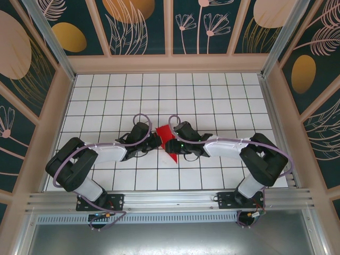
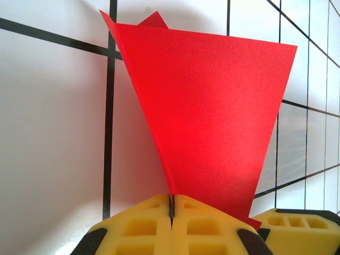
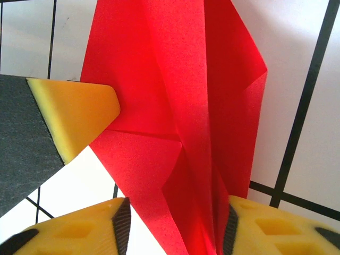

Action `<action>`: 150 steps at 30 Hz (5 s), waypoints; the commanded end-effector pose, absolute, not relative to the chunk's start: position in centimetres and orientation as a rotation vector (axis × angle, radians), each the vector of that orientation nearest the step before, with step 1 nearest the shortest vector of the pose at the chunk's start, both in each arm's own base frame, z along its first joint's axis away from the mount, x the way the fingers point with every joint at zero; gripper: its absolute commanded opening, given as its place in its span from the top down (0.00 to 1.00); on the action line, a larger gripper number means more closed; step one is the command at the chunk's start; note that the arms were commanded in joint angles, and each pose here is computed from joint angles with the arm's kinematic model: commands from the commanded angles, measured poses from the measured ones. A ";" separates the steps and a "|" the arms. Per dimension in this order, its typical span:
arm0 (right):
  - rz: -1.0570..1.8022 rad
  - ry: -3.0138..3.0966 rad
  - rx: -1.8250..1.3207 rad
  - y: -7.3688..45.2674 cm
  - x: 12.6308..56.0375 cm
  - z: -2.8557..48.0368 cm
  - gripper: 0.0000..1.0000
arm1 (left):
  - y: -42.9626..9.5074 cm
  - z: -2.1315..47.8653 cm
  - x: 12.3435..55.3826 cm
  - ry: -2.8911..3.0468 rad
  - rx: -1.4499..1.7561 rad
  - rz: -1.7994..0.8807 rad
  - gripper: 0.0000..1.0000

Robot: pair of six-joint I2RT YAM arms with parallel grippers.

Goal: Fold a paper plane with a square sheet of paper (pick it up from the middle)
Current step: Move a paper plane to the center of the table, then reset both arms

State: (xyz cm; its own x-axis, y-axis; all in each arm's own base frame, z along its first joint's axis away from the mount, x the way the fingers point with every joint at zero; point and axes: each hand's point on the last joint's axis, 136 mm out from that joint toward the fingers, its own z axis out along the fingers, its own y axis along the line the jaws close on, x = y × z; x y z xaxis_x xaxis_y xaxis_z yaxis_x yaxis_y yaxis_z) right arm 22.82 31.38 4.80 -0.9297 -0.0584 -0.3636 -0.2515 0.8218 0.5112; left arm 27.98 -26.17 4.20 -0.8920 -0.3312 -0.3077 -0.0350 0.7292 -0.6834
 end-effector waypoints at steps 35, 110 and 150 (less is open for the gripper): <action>0.304 2.750 -0.102 30.0 26.0 2.7 0.89 | -23.6 6.1 29.2 2.494 -0.291 -0.814 0.54; 0.028 2.719 -0.020 31.0 40.3 -3.0 0.75 | -16.5 5.2 30.7 2.487 -0.483 -0.534 0.01; 0.080 2.026 0.513 13.3 39.2 25.1 0.13 | -7.2 17.5 39.1 2.107 -0.500 -0.195 0.01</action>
State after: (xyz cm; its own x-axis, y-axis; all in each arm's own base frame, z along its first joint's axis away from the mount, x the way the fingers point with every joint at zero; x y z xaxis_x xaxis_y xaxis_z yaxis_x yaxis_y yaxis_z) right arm 39.90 18.65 23.40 -0.5494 0.3638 -0.7522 0.2031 0.9314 0.3022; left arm 38.35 -9.26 15.37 -0.5602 -0.4819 -0.6737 -0.2764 0.8755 -0.3963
